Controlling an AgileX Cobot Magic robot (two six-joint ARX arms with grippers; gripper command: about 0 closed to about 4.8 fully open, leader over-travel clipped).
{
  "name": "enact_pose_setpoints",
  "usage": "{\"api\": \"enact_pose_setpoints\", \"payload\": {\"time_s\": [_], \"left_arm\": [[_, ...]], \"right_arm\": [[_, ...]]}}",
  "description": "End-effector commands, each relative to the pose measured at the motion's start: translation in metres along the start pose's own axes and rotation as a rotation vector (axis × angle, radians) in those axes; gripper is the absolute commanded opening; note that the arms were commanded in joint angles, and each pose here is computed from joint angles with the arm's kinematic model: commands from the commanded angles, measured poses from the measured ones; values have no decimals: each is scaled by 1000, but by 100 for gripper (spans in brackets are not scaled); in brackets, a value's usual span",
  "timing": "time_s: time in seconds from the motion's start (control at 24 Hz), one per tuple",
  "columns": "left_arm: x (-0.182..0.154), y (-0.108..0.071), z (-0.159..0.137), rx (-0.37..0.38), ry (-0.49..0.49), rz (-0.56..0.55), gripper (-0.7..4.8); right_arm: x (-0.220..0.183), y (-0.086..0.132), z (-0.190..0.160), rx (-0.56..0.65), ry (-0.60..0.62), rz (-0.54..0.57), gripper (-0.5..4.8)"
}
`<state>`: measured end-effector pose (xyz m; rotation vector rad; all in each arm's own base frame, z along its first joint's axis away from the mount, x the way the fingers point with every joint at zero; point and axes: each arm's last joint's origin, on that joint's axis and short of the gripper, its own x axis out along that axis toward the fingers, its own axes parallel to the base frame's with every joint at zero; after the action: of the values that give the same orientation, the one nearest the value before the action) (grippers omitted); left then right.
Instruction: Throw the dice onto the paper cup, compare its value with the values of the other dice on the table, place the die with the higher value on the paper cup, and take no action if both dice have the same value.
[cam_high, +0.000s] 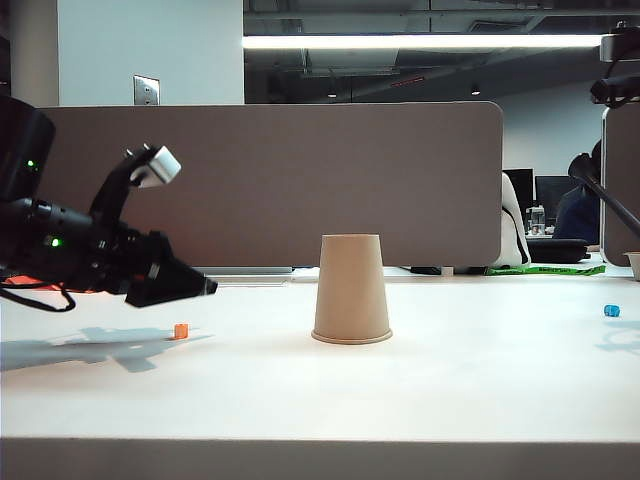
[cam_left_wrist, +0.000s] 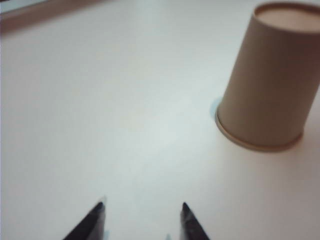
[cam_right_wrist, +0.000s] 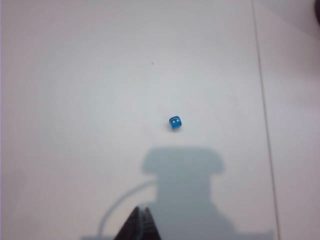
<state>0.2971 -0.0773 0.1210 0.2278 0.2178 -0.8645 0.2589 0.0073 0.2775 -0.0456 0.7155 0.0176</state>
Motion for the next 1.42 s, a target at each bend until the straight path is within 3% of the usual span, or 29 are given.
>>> {"api": "enact_pose_setpoints", "payload": {"time_s": [0.04, 0.67, 1.42], "left_arm": [[0, -2, -3, 28, 36, -17, 189], [-1, -3, -12, 75, 132, 4, 189], [-2, -4, -17, 48, 187, 18, 184]], "right_arm": [[-2, 0, 1, -3, -12, 2, -2], [-2, 0, 1, -3, -12, 2, -2], [-2, 0, 1, -3, -12, 2, -1]]}}
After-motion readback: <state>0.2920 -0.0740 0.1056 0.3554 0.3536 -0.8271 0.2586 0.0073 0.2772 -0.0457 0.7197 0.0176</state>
